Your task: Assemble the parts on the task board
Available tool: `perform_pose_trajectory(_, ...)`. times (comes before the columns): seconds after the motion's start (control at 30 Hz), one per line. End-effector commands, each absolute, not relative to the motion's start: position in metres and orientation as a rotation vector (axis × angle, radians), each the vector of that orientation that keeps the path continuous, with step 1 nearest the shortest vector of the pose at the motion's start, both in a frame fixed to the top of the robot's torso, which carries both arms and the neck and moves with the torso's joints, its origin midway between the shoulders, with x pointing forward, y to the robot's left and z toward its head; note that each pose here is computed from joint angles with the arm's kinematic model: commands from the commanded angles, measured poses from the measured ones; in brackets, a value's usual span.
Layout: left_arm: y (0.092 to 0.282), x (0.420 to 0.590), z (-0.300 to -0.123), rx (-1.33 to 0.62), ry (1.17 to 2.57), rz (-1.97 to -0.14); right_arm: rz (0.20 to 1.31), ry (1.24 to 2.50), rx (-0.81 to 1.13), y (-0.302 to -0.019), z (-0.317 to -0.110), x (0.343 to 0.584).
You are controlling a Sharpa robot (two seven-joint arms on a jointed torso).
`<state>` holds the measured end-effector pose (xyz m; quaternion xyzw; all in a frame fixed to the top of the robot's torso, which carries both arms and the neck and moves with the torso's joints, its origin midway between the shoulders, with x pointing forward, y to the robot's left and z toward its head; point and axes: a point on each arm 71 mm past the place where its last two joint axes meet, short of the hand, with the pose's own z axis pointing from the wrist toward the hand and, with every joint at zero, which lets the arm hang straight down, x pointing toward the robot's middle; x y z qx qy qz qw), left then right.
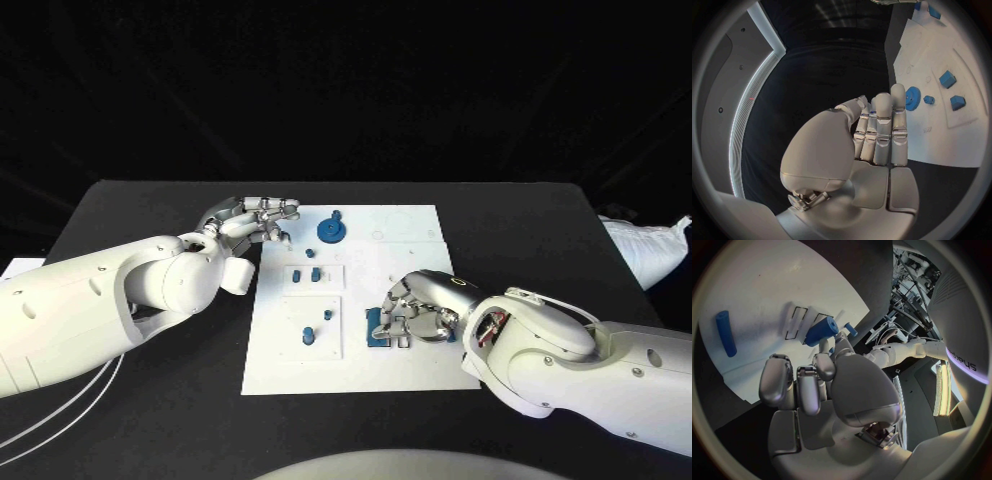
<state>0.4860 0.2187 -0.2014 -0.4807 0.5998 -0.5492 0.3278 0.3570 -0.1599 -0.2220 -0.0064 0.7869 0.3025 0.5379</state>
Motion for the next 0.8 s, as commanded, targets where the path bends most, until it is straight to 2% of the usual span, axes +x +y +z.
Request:
perform_pose_trajectory(0.03,0.2164,0.4853,-0.2007,-1.244,1.582,-1.461,0.664,1.867,-0.071,-0.1583,-0.2237,0.3572)
perform_pose_trajectory(0.43,0.2171,0.4852,-0.2007,-1.245,1.584,-1.460,0.568,1.887,-0.129,-0.1595,-0.2280,0.3571)
perform_pose_trajectory(0.8,0.2180,0.4854,-0.2010,-1.246,1.583,-1.457,0.544,1.901,-0.146,-0.1641,-0.2287,0.3557)
